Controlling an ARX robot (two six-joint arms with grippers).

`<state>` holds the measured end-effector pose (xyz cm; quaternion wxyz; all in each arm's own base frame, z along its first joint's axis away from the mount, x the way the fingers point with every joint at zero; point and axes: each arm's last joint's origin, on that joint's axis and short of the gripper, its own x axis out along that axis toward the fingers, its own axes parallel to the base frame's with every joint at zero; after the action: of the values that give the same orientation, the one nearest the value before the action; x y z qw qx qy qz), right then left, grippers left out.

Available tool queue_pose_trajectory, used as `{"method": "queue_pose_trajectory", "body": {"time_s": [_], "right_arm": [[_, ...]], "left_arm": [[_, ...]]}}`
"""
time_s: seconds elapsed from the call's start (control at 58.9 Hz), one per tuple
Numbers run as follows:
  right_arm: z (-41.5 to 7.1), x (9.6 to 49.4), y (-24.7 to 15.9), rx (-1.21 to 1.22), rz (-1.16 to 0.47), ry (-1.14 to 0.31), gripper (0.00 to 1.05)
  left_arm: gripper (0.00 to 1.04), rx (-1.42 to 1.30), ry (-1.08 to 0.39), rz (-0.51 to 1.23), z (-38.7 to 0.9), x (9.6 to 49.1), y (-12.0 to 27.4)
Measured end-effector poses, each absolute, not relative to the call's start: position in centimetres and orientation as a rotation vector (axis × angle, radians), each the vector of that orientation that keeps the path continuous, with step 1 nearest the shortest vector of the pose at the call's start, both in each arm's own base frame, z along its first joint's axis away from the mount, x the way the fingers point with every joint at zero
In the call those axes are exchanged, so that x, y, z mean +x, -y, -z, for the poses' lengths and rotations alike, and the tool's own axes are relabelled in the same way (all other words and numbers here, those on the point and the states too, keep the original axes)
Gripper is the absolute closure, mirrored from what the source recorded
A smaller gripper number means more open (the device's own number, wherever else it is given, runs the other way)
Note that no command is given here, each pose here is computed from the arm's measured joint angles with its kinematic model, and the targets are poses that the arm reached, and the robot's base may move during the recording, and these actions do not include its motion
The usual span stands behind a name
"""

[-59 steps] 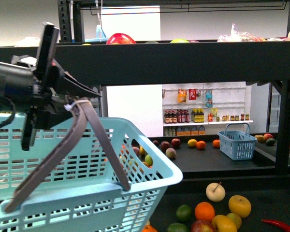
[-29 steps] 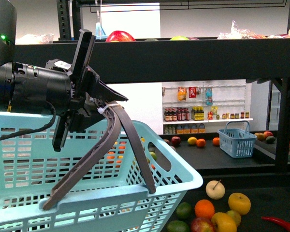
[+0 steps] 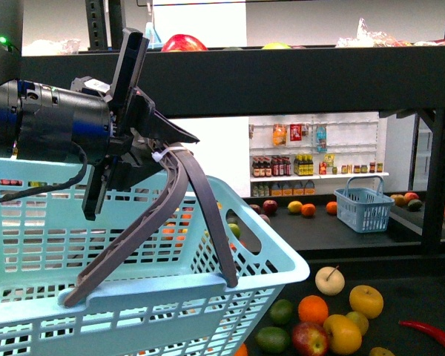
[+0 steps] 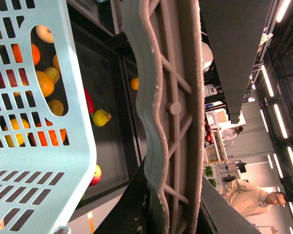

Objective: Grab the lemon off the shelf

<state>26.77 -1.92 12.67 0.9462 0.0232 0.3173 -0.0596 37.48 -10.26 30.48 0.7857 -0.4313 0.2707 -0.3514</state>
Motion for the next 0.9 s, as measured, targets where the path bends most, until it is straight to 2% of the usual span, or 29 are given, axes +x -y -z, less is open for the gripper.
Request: {"method": "queue_pose_trajectory", "body": {"time_s": [0.17,0.322,0.543,0.899], "right_arm": [[-9.5,35.8,0.9,0.07,0.068,-0.81,0.07],[-7.9,40.3,-0.4,0.088,0.087,-0.868,0.07],[-5.4,44.7,-2.3,0.099,0.116,-0.92,0.07],[-2.6,49.2,-4.4,0.079,0.136,-0.964,0.07]], "left_arm": [[0.91,-0.929,-0.583,0.758,-30.5,37.5,10.3],[0.91,-0.929,-0.584,0.758,-30.5,37.5,10.3],[0.91,-0.929,-0.584,0.758,-30.5,37.5,10.3],[0.91,-0.929,-0.584,0.758,-30.5,37.5,10.3]]}}
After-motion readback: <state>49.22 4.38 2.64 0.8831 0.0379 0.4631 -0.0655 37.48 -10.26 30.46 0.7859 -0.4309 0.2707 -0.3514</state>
